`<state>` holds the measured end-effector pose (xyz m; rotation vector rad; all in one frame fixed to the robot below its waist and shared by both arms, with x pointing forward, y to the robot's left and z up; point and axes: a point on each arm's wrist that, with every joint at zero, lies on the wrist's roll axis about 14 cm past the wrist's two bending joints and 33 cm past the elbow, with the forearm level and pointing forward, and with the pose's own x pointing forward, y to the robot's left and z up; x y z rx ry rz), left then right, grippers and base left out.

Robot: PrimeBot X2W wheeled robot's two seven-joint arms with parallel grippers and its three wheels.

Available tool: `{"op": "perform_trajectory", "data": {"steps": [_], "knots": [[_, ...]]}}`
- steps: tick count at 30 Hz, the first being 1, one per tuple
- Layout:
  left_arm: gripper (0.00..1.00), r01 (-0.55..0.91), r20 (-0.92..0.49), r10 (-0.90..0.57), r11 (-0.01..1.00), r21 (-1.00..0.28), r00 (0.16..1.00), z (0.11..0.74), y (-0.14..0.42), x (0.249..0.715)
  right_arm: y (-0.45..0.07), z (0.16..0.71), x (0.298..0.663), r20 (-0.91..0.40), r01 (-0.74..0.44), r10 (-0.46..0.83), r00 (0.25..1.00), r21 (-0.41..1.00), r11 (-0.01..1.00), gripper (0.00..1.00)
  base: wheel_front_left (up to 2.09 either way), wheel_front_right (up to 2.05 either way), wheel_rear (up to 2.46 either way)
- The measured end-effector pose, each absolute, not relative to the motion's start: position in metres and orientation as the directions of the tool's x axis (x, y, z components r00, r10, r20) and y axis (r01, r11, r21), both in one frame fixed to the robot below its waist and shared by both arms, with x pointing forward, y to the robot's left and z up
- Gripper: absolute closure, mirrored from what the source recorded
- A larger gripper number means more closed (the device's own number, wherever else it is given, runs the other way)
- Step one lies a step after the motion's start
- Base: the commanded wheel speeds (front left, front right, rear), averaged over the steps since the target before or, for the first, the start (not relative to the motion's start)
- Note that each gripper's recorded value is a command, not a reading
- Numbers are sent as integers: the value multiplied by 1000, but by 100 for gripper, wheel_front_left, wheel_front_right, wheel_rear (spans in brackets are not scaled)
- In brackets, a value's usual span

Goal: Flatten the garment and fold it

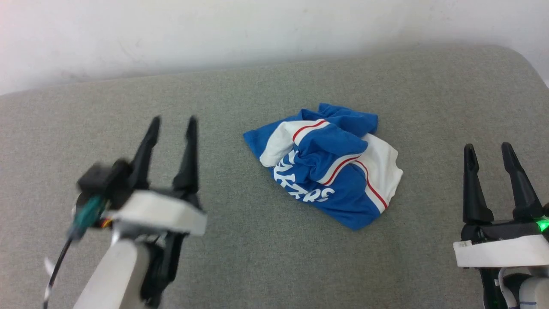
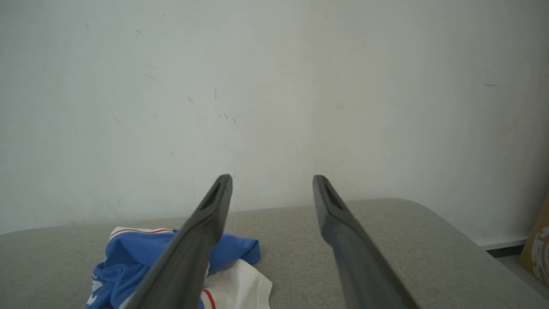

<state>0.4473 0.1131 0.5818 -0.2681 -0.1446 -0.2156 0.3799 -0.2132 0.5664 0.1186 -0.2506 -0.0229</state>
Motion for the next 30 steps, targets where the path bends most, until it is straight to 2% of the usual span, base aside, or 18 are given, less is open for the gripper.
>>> {"op": "perform_trajectory", "data": {"steps": [7,12,17,21,26,30], "knots": [[0,73,181,-54,992,-100,982,554,161,402,-213,555,379,199,10,-34,979,121,993,0,0,0,0],[0,2,132,13,993,-118,991,536,169,382,-219,538,376,132,34,-53,990,140,990,0,0,0,0],[0,-1,142,22,990,-141,990,538,164,378,-226,533,379,95,55,-71,993,156,986,0,0,0,0],[0,12,142,9,989,-147,990,535,159,382,-224,540,400,74,46,-57,996,149,988,0,0,0,0],[0,1,131,18,989,-146,991,528,160,391,-208,549,438,25,-15,14,1000,52,999,0,0,0,0],[0,-23,87,36,989,-145,996,512,164,392,-200,527,461,-107,-64,66,992,21,998,0,0,0,0]]}}
